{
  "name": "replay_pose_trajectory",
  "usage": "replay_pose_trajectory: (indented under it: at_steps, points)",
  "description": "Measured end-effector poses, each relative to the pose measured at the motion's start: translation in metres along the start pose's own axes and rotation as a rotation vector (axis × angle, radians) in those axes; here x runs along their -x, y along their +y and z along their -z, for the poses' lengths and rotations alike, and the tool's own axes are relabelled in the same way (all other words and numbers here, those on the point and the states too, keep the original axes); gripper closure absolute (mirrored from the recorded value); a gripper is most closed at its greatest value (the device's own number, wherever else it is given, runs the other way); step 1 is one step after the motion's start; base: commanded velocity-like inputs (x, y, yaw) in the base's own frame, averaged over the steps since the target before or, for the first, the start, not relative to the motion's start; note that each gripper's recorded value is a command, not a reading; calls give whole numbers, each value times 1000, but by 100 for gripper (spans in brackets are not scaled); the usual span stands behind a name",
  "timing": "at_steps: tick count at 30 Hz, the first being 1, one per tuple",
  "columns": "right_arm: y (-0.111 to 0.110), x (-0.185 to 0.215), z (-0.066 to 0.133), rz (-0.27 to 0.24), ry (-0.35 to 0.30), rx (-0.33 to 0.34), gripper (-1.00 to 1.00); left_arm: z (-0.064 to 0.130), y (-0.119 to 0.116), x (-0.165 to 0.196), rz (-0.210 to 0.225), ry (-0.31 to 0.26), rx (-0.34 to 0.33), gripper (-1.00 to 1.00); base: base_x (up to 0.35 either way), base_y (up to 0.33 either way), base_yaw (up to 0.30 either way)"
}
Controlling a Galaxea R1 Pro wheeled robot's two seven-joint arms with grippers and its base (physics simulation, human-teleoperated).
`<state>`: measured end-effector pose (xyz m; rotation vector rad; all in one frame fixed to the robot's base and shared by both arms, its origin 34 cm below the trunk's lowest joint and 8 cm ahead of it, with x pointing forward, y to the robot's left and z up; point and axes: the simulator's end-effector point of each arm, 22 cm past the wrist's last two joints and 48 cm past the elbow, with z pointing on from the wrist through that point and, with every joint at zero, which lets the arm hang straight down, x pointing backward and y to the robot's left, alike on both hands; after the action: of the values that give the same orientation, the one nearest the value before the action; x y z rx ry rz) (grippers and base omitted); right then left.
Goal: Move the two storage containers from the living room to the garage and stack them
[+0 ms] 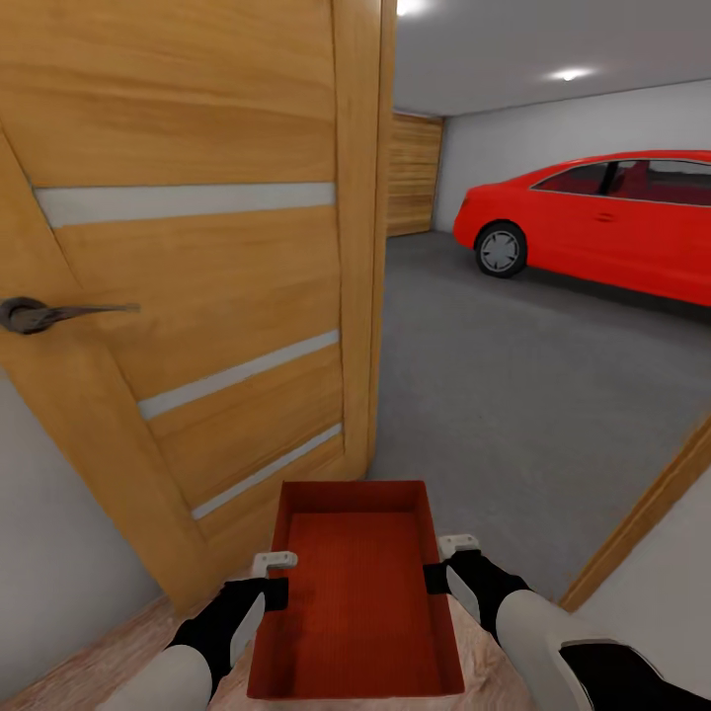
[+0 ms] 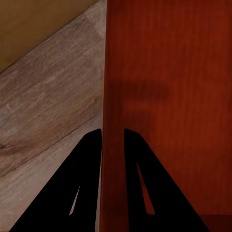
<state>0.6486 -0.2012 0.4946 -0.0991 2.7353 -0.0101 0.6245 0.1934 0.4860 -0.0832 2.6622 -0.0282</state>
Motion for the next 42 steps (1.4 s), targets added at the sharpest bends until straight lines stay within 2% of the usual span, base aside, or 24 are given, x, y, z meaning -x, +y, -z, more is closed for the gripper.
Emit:
replay_pose_trajectory:
  at_steps: [9,28,42]
  points:
    - [0,0,0,-1,1,0,100,0,0,0,-1,1,0,100,83,0,-25]
    - [0,0,0,-1,1,0,100,0,0,0,-1,1,0,100,2,5,-212]
    - [2,0,0,0,1,-3,100,-1,2,0,-1,0,-2,100,0,185,-12]
